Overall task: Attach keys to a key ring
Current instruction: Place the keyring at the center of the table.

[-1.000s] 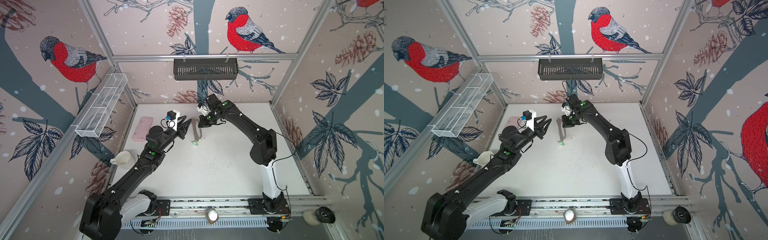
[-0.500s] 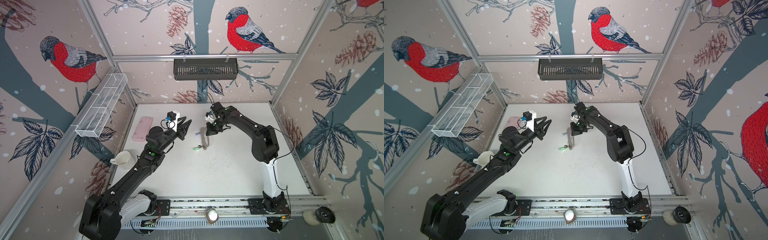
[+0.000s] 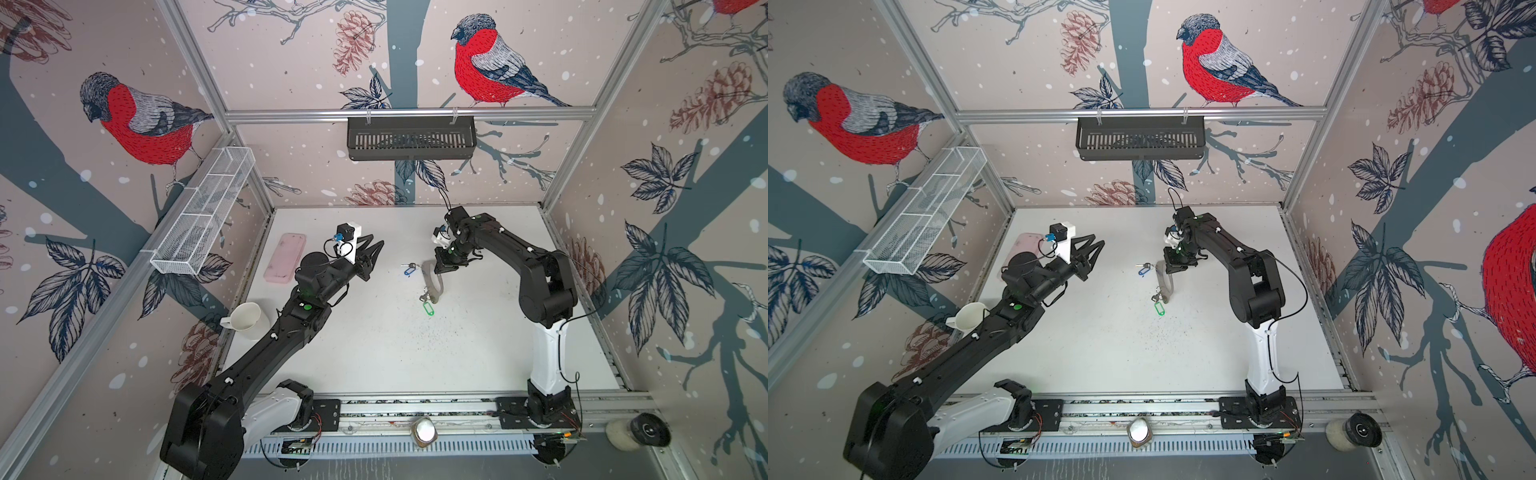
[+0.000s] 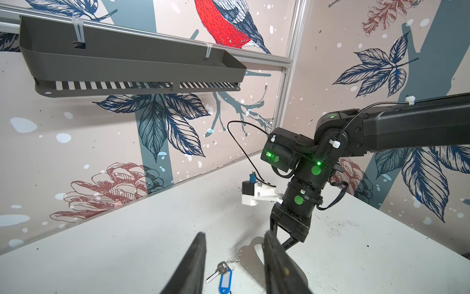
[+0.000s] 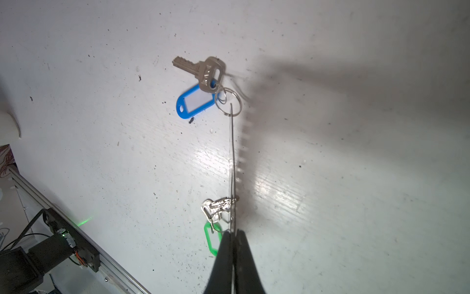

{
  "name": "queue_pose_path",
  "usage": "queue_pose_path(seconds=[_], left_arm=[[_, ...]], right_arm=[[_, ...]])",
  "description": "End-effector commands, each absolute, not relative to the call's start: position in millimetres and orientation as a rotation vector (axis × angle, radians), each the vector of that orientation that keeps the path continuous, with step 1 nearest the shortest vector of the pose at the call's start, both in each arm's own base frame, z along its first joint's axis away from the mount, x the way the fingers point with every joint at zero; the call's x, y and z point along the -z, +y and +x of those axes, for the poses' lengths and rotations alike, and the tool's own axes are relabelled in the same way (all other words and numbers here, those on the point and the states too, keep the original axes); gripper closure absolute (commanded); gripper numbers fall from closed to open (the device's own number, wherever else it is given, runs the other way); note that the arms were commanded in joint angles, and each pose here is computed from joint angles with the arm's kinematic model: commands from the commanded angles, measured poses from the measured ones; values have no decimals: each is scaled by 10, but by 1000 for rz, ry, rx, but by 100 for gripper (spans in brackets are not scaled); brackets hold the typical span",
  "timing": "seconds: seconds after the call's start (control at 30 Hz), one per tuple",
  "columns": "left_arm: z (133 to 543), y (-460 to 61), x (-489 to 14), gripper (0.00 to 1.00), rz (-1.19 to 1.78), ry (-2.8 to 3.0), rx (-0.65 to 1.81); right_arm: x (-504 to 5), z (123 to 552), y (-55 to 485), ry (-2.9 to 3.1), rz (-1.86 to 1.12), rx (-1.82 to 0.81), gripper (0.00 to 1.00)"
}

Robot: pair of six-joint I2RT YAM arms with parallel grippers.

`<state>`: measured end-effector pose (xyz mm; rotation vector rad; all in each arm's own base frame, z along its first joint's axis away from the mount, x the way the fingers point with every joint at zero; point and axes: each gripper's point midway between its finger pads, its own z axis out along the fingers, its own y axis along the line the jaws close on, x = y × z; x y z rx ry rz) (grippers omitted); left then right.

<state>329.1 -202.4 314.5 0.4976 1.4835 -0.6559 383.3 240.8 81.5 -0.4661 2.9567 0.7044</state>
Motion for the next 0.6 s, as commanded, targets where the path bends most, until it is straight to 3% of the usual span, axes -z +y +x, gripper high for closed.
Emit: queue_pose_path(seconds=[0.0,0.57], left_arm=[[3296,-2012,-3207,61,497,1453,645],[3295,-2029,-3182,61,508,1457,649]], right_arm=[[-750,3834,2176,2987,-478,-569,100],[-591,4096,1572,2994,-331,-371,100]])
